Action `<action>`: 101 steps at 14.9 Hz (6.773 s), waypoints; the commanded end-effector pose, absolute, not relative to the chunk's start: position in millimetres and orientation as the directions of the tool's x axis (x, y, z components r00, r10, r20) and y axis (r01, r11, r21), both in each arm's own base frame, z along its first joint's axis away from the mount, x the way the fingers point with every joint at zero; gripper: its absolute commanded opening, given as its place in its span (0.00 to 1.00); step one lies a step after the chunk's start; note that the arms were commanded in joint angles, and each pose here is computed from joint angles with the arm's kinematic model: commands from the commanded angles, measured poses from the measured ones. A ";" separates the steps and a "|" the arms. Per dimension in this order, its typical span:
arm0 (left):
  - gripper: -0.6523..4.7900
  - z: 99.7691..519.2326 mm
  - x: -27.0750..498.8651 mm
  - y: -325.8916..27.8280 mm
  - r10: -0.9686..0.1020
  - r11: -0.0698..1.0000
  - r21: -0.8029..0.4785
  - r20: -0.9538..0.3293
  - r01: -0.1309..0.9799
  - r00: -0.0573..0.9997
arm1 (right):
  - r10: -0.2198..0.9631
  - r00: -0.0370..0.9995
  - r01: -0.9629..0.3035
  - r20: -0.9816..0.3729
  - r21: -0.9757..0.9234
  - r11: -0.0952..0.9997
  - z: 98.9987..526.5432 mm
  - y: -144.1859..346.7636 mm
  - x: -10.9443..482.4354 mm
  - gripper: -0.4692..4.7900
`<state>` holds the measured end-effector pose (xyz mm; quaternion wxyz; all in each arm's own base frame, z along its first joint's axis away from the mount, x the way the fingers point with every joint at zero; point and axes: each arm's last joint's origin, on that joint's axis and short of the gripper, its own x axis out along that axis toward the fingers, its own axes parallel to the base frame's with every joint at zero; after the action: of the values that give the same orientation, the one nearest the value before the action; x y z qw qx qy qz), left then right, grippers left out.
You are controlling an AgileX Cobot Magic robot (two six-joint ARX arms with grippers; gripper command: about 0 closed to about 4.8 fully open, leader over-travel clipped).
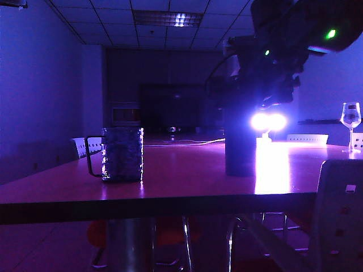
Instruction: Pick up the black thermos cup, pour some water from it into the cup, and then put the thermos cup back on the table.
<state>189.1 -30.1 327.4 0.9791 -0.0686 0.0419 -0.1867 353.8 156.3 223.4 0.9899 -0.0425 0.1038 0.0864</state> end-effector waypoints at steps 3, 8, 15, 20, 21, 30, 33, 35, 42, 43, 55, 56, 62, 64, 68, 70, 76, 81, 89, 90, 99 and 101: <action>0.46 331.0 188.5 -30.3 -0.379 0.917 -0.149 -0.037 0.370 0.925 | 0.267 0.940 -0.282 -0.212 -0.043 0.958 240.8 134.0 354.4 1.00; 0.46 331.0 188.5 -30.3 -0.379 0.917 -0.149 -0.036 0.370 0.925 | 0.520 0.830 -0.525 -0.203 0.034 0.851 244.0 100.4 362.4 1.00; 0.46 331.0 188.4 -30.3 -0.380 0.913 -0.178 -0.037 0.368 0.924 | 0.610 0.766 -0.624 -0.203 -0.009 0.781 234.8 91.3 368.3 1.00; 0.46 330.9 188.5 -30.3 -0.379 0.913 -0.178 -0.037 0.367 0.925 | 0.625 0.761 -0.637 -0.176 -0.014 0.771 221.2 93.7 377.3 1.00; 0.46 330.9 188.4 -30.3 -0.380 0.913 -0.178 -0.037 0.368 0.924 | 0.628 0.761 -0.639 -0.164 -0.019 0.769 216.3 94.6 380.4 1.00; 0.46 330.9 188.4 -30.3 -0.380 0.913 -0.178 -0.037 0.368 0.924 | 0.626 0.766 -0.636 -0.147 -0.025 0.772 203.5 95.9 387.1 0.80; 0.46 330.9 188.4 -30.3 -0.379 0.913 -0.179 -0.038 0.367 0.925 | 0.626 0.767 -0.634 -0.142 -0.014 0.773 204.3 95.9 387.1 0.78; 0.46 330.9 188.4 -30.3 -0.380 0.913 -0.179 -0.038 0.368 0.924 | 0.624 0.770 -0.628 -0.134 0.016 0.778 206.8 96.3 386.8 0.85; 0.46 330.9 188.4 -30.4 -0.383 0.911 -0.179 -0.037 0.371 0.923 | 0.558 0.820 -0.563 -0.131 -0.003 0.827 222.3 107.3 379.6 1.00; 0.46 330.9 188.4 -30.4 -0.383 0.911 -0.179 -0.037 0.371 0.923 | 0.557 0.818 -0.563 -0.147 -0.004 0.826 220.6 107.2 379.3 1.00; 0.46 330.9 188.4 -30.4 -0.383 0.911 -0.179 -0.037 0.371 0.923 | 0.553 0.807 -0.562 -0.205 0.022 0.827 204.0 108.0 382.7 0.60; 0.46 330.9 188.4 -30.4 -0.383 0.911 -0.179 -0.037 0.371 0.923 | 0.555 0.805 -0.564 -0.210 0.024 0.826 203.5 108.9 382.3 0.60; 0.46 330.9 188.4 -30.4 -0.384 0.911 -0.182 -0.037 0.371 0.923 | 0.328 0.939 -0.324 -0.098 0.057 0.944 223.6 116.8 380.1 0.60; 0.46 330.9 188.4 -30.4 -0.383 0.911 -0.182 -0.037 0.371 0.923 | 0.232 0.970 -0.227 -0.072 0.071 0.971 226.0 129.2 376.2 0.60; 0.46 330.9 188.2 -30.9 -0.400 0.903 -0.187 -0.037 0.387 0.916 | 0.114 0.989 -0.104 -0.092 0.100 0.990 217.4 155.1 368.0 0.60; 0.46 330.9 188.1 -30.9 -0.402 0.902 -0.187 -0.037 0.389 0.915 | 0.106 0.987 -0.090 -0.124 0.124 0.988 204.6 157.9 370.6 0.60; 0.46 330.9 188.0 -31.1 -0.407 0.900 -0.187 -0.037 0.394 0.913 | 0.109 0.984 -0.092 -0.139 0.123 0.988 198.5 158.7 372.0 0.60; 0.46 330.9 188.0 -31.1 -0.407 0.900 -0.187 -0.037 0.394 0.913 | 0.109 0.983 -0.092 -0.145 0.119 0.989 197.9 158.7 371.9 0.60; 0.46 330.9 188.0 -31.1 -0.407 0.900 -0.187 -0.037 0.394 0.913 | 0.148 0.977 -0.147 -0.151 0.015 0.989 197.5 160.2 371.6 0.60; 0.46 330.9 188.0 -31.1 -0.407 0.900 -0.187 -0.037 0.394 0.913 | 0.161 0.975 -0.160 -0.151 0.017 0.987 197.5 160.6 371.5 0.62; 0.46 330.9 188.0 -31.1 -0.407 0.900 -0.187 -0.037 0.394 0.913 | 0.194 0.970 -0.193 -0.147 0.020 0.981 205.5 160.4 368.9 1.00; 0.46 330.9 188.0 -31.1 -0.407 0.900 -0.187 -0.037 0.394 0.913 | 0.218 0.960 -0.220 -0.177 0.011 0.976 211.9 159.2 364.7 1.00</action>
<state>188.5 -30.8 327.9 0.9749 -0.0881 0.0460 -0.1991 366.1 159.0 206.9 0.9910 0.0005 0.0868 0.1023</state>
